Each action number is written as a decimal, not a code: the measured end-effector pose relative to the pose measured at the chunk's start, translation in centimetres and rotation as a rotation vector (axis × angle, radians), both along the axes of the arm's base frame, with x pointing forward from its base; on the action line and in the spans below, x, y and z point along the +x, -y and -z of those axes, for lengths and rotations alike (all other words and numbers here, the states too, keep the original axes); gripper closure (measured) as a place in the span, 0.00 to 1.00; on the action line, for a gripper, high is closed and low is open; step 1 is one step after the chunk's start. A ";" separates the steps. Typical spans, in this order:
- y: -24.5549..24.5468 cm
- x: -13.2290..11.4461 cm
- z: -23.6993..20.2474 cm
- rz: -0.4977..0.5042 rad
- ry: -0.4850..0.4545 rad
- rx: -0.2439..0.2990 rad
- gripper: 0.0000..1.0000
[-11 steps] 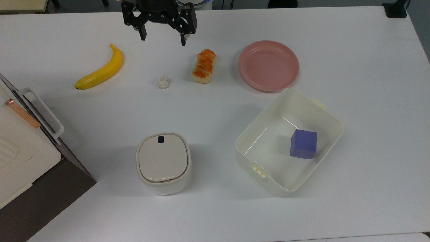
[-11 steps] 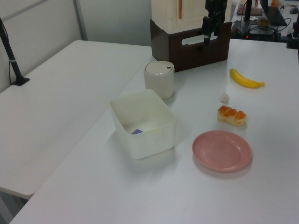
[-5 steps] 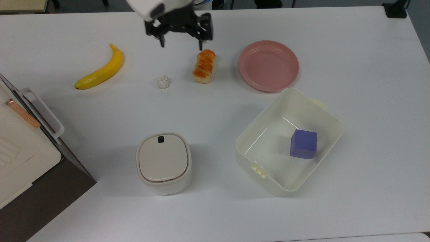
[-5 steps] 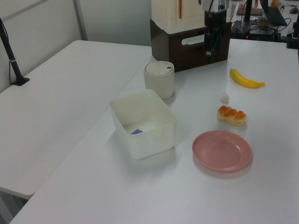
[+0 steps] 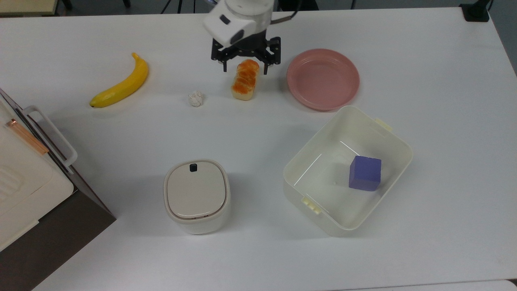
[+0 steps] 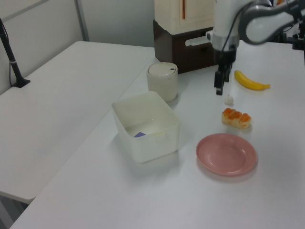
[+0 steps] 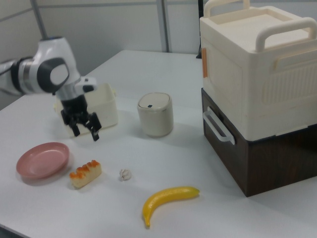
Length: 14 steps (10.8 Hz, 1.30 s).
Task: Put the bread on a plate
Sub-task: 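Move the gripper over the glazed bread roll and lower onto it, then close the gripper on the bread roll and lift it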
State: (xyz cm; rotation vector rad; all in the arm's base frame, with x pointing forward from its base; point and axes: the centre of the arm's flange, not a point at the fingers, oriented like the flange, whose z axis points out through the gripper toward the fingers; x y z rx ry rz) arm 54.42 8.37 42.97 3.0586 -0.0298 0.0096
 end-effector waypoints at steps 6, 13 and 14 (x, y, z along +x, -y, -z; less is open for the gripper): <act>-2.1 -3.0 8.0 0.014 0.003 -0.199 0.00; -2.0 -2.8 10.7 0.027 -0.030 -0.241 0.20; -2.0 -2.8 11.1 0.021 -0.034 -0.251 0.38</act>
